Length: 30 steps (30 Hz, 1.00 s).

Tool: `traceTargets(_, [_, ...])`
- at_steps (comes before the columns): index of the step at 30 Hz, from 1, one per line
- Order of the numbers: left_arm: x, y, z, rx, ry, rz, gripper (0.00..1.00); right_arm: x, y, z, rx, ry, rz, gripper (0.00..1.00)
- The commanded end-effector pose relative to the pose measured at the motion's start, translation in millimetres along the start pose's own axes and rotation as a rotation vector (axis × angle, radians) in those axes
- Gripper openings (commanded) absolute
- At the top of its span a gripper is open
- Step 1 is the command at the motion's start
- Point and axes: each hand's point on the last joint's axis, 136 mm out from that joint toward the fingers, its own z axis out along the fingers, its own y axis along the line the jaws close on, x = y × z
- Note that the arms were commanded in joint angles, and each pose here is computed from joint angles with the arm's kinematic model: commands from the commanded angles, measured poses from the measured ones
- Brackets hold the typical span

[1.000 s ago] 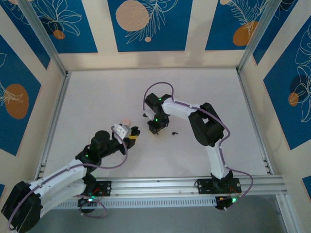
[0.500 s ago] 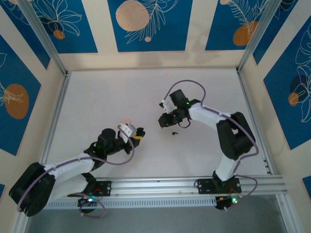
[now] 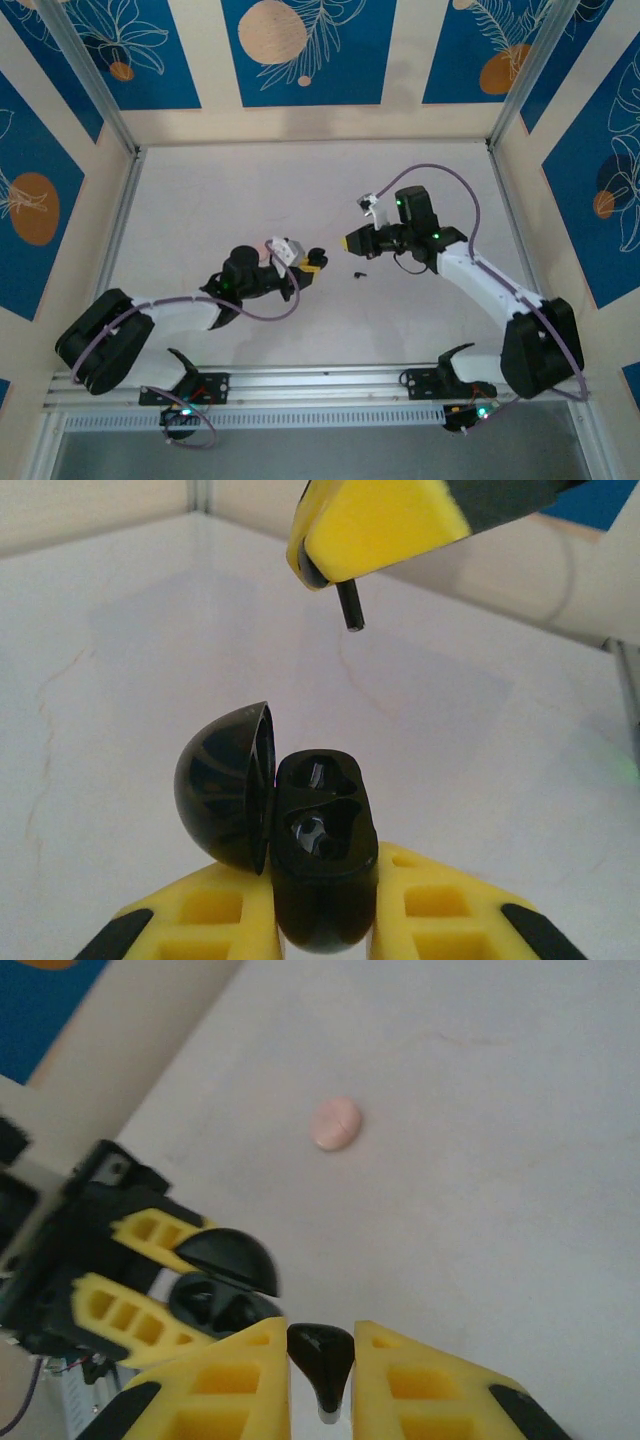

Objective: Insert wireless bluetooth earbuds into charging case

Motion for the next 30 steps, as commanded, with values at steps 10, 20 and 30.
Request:
traceTargets(10, [-59, -35, 16, 0.171, -0.138, 0.062, 0.20, -13, 56, -33, -0.172, -0.074, -0.153, 0.18])
traceTargets(20, [-65, -38, 14, 0.169, -0.155, 0.068, 0.21, -16, 69, -27, -0.203, -0.057, -0.211, 0.18])
traceTargets(30, [-69, -41, 13, 0.174, -0.169, 0.079, 0.21, -17, 70, -15, -0.195, -0.026, -0.230, 0.18])
